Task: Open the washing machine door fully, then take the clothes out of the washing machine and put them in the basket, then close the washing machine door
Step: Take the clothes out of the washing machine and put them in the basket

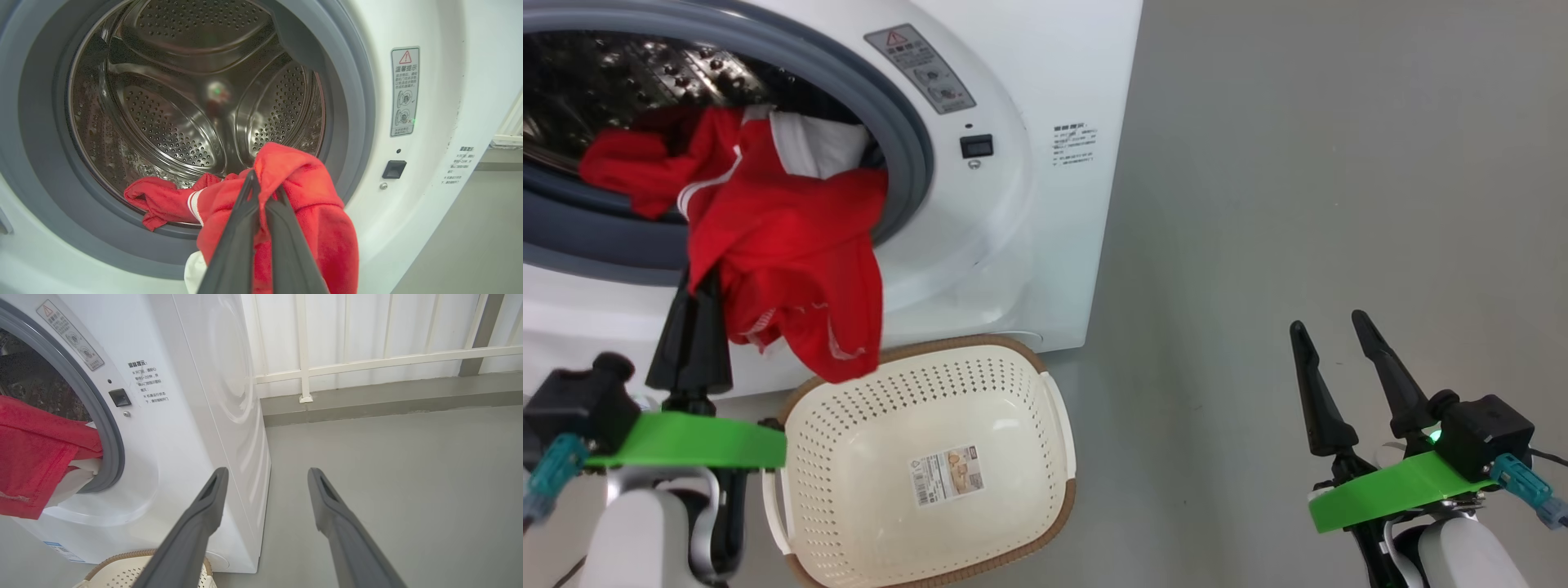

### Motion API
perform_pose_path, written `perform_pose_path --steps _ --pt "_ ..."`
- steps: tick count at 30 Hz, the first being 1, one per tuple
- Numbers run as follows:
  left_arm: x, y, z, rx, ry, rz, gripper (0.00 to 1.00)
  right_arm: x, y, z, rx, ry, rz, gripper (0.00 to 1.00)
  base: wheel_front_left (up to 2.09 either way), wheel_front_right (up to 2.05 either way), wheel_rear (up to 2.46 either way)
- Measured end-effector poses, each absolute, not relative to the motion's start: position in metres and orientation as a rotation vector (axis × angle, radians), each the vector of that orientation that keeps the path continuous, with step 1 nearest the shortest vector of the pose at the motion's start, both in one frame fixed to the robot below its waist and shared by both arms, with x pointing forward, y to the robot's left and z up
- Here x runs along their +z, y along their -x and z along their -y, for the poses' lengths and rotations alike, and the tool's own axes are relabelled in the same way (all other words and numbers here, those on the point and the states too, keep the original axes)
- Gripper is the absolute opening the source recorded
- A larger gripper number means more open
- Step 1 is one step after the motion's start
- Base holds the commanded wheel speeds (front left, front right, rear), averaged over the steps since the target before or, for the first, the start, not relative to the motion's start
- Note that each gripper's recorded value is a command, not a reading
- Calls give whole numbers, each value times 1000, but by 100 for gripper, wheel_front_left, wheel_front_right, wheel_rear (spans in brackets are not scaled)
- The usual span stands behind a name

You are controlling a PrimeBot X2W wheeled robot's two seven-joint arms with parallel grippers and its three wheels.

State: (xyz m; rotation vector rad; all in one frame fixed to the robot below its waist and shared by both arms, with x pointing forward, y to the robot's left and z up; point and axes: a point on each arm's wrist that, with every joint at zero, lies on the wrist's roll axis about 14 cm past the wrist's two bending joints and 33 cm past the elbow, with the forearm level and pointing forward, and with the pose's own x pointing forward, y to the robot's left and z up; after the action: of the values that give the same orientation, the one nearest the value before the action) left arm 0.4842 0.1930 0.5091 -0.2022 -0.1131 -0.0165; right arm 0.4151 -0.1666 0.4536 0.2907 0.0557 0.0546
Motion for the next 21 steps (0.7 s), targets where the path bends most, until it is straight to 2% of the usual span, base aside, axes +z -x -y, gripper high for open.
perform_pose_path --steps 13,21 --pt "550 -466 -198 -5 212 255 0 450 -418 167 52 -291 -62 100 0 0 0" --pt "524 -461 -187 -25 218 183 0 446 -420 164 57 -293 -74 100 0 0 0"
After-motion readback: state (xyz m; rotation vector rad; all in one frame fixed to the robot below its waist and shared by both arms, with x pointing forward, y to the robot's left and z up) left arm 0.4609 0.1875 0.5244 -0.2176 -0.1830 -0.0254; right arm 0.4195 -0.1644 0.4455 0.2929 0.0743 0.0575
